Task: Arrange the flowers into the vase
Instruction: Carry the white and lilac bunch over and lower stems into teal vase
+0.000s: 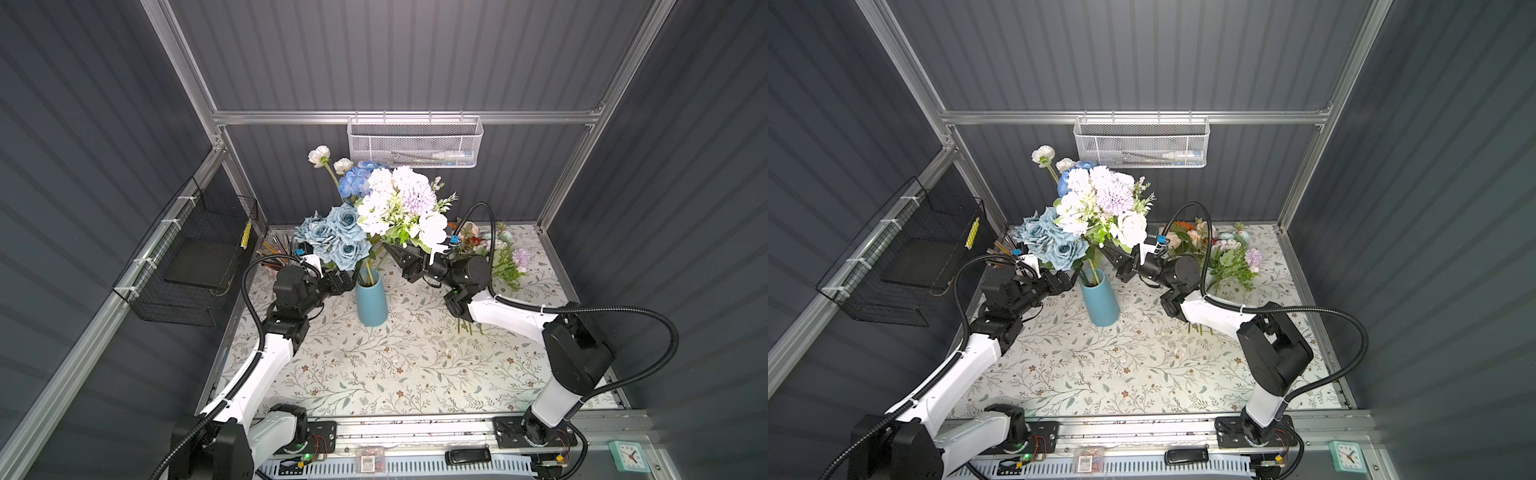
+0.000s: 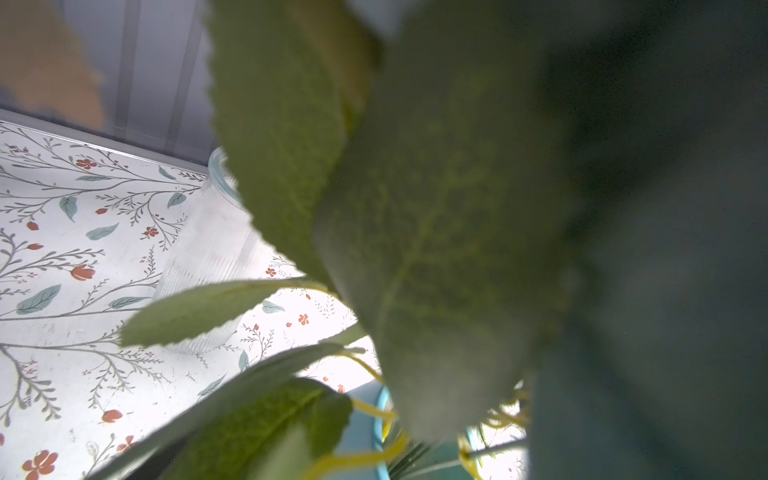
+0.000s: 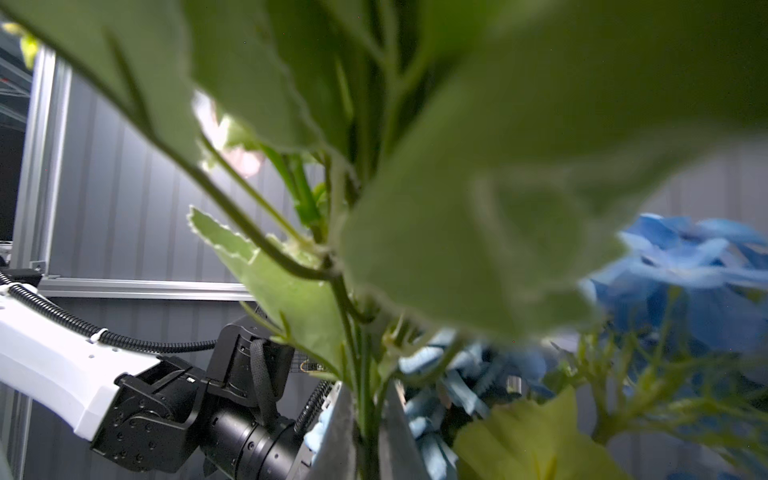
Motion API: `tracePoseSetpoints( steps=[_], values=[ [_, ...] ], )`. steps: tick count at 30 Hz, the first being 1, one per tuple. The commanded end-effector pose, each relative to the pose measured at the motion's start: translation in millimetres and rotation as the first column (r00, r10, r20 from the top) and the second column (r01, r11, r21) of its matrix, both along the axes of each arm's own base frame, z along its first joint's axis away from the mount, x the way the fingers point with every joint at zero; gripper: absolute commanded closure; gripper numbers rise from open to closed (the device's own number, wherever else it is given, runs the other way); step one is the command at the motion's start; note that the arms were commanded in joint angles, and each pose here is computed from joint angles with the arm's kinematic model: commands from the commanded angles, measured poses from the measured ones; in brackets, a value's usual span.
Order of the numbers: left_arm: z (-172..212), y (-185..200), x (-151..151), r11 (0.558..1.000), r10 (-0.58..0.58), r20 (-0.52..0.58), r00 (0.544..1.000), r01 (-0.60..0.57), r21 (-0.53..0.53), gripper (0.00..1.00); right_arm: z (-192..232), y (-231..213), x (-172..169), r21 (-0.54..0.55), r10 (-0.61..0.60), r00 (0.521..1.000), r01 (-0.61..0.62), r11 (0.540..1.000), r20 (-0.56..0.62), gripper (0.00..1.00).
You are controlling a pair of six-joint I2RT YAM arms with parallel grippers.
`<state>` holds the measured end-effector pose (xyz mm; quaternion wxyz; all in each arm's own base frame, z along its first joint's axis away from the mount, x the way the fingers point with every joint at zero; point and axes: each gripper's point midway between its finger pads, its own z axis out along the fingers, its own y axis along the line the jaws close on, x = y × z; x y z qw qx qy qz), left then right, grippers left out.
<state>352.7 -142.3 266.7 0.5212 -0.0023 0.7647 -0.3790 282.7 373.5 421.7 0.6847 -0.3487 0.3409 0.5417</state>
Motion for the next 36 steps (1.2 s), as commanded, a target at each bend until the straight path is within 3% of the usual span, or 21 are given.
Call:
tracePoseSetpoints(
  steps=[1,17,33,36],
  values=[
    [7,2,-2,1.0,0.015,0.015,1.0,-0.015,0.003,0.0,7,0,-8,0.03,0.014,0.996,-0.017,0.999,0.089,1.0],
    [9,1,-3,1.0,0.007,0.015,1.0,-0.007,-0.003,0.0,-73,32,35,-0.102,-0.034,0.999,0.031,0.994,-0.034,1.0],
    [10,-1,-1,1.0,-0.002,0.014,1.0,0.002,-0.004,0.0,-152,40,44,-0.299,-0.139,0.982,0.095,0.949,-0.131,1.0],
    [10,-2,-1,1.0,-0.006,0.011,1.0,0.006,-0.004,0.0,-160,40,43,-0.333,-0.167,0.978,0.117,0.936,-0.125,0.96]
  ],
)
